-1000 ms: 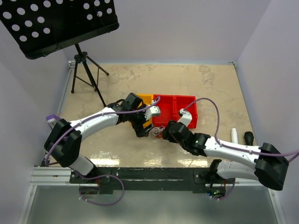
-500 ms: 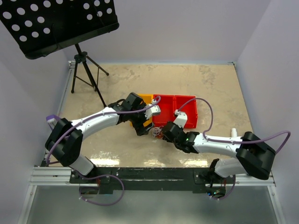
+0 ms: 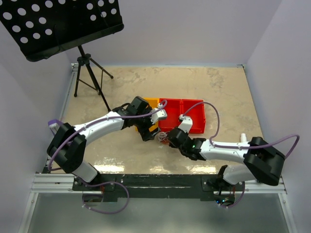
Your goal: Untangle the cables
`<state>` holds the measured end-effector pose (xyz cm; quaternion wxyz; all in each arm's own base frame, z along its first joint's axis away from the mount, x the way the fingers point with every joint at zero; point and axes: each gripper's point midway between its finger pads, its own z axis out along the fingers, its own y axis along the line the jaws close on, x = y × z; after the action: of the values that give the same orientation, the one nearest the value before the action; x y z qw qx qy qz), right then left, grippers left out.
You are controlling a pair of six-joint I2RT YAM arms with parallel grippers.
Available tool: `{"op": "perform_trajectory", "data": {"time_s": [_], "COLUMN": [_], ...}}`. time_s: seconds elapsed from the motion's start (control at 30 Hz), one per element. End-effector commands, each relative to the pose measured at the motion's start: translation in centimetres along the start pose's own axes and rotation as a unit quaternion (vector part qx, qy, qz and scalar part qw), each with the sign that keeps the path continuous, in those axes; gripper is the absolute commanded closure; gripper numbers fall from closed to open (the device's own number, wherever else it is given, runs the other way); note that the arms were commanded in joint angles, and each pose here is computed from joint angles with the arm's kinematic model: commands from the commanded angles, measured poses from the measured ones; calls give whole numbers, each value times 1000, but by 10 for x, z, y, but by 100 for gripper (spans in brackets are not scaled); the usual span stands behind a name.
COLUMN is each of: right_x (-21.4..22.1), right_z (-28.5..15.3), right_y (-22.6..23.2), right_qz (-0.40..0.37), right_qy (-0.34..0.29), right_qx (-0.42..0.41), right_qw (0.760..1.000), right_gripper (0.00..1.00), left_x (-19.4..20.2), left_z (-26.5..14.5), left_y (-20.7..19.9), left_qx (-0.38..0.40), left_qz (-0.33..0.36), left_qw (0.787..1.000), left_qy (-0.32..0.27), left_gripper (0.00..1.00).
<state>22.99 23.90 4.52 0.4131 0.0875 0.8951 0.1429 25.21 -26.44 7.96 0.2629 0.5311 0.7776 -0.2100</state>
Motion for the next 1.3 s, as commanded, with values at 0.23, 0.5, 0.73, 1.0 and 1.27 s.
{"op": "perform_trajectory", "data": {"time_s": [0.23,0.5,0.73,1.0,1.27], "right_x": [51,74,67,60,54], "right_z": [-54,-57,-54,-55,-61], "right_y": [18,-2,7,8,15], "right_qz": [29,2,10,24,38], "right_qy": [81,120,106,94,94], "right_qx": [-66,-2,9,11,-2], "right_qw": [994,993,994,995,995], "right_gripper": [100,100,100,100,100], "left_x": [-14,-17,-12,-10,-2], "left_z": [-5,-2,2,7,14], "left_y": [-6,-17,-40,-47,-39], "left_qx": [26,64,111,131,100], "left_qz": [43,61,96,111,173], "left_qw": [998,996,989,985,978], "left_qy": [-26,-29,-29,-30,-52], "left_gripper": [0,1,2,4,7]}}
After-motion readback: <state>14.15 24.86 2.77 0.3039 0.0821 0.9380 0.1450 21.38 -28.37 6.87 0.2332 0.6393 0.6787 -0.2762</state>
